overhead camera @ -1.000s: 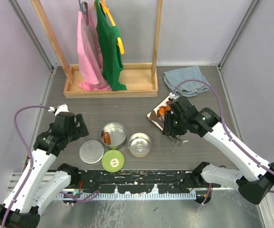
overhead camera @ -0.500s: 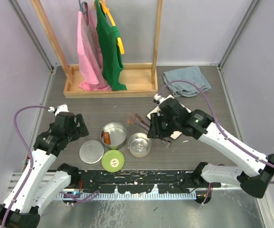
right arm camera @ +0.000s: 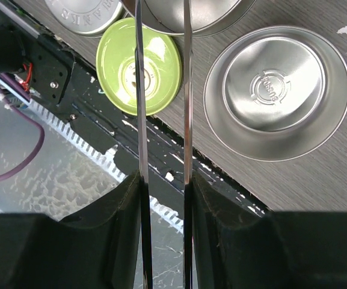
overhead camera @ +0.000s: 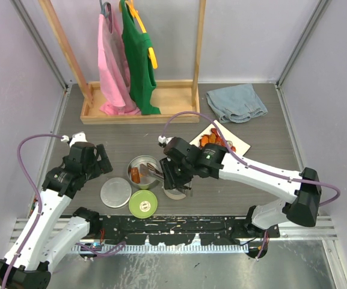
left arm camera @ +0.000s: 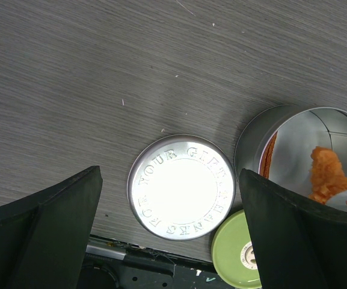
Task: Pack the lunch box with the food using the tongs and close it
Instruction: Place the fake food in the packing box.
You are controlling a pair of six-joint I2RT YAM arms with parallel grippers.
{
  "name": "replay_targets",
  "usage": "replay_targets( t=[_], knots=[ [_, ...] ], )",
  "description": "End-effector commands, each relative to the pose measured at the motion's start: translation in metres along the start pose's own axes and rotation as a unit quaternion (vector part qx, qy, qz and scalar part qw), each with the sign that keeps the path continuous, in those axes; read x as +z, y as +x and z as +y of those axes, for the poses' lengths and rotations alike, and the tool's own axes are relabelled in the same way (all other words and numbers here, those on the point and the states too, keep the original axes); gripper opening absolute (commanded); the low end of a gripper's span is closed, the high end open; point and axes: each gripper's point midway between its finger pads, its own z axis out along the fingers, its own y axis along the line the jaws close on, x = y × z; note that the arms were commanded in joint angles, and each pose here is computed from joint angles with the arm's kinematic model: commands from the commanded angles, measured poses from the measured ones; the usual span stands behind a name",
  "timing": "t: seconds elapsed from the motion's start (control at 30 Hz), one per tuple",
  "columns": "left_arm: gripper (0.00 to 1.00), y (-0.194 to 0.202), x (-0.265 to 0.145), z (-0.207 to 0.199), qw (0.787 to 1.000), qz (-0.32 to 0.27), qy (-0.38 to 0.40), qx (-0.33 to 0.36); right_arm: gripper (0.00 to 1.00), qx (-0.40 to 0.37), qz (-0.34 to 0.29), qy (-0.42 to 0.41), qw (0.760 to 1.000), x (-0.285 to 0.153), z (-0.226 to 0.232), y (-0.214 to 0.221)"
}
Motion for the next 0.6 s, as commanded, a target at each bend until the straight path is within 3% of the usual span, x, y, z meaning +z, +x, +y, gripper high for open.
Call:
replay_targets(
  t=[0.0,0.2,0.4,0.57],
  knots=[
    [0.98,-0.013,-0.004,-0.005,0.999,-0.025,0.009,-0.017,0.24,-0.017,-0.051,-0.019,0.998,-0.001,0.018,-0.033],
    [0.98,-0.013,-0.004,-0.005,1.000,-0.025,0.009,-0.017,0.28,-0.033,-0.030,-0.003,0.999,0.025,0.016,-0.034],
    [0.98,-0.013,-0.003,-0.005,1.000,-0.024,0.009,-0.016,0.46,-0.039,-0.037,0.008,0.999,0.024,0.012,-0.037],
    [0.98,-0.013,-0.003,-0.005,1.000,-0.024,0.008,-0.016,0.53,-0.039,-0.062,0.013,0.997,0.006,0.009,-0.041]
  ],
)
